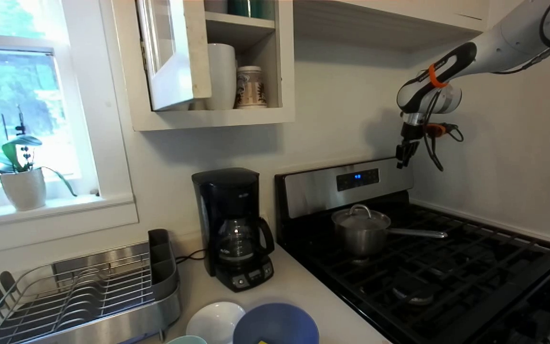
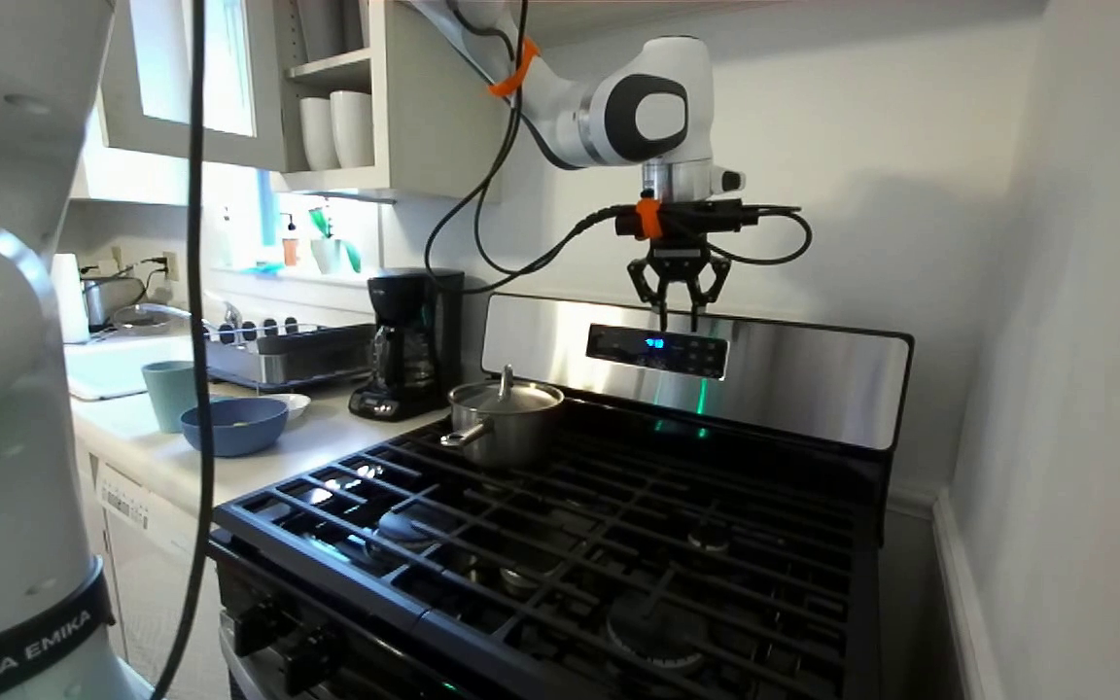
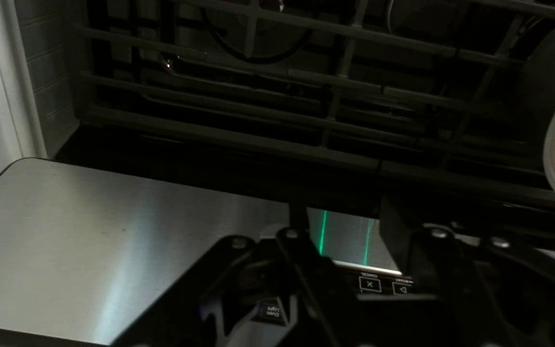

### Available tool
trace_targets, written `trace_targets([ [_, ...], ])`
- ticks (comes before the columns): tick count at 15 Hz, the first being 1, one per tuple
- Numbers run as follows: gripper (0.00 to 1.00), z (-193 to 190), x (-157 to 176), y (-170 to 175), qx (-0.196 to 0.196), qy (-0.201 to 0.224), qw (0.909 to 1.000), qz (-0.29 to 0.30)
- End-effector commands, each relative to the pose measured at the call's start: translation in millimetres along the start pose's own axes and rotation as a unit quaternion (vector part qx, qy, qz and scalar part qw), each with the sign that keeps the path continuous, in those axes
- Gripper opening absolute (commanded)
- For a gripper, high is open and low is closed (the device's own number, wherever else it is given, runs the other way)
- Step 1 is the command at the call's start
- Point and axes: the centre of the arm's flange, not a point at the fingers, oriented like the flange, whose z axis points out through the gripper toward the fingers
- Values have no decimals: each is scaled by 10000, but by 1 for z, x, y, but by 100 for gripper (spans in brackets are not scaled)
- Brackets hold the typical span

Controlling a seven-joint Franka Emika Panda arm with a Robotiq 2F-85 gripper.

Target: Press a button on the stove

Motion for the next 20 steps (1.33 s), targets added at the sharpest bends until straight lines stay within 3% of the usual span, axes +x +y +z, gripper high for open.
trace_targets([
  [1, 13, 2, 19, 16, -25, 266, 9996, 95],
  [3, 1, 4, 22, 18, 99, 177, 9995, 232],
  [4, 18, 2, 10, 9, -49, 136, 9999, 83],
  [6, 3, 5, 12, 11, -26, 135, 9998, 124],
  [7, 2, 5, 13, 11, -23, 132, 9998, 132],
  [12, 0, 12, 18, 12, 130, 0, 9998, 164],
  [20, 0, 45, 44, 17, -53, 363, 9991, 191],
])
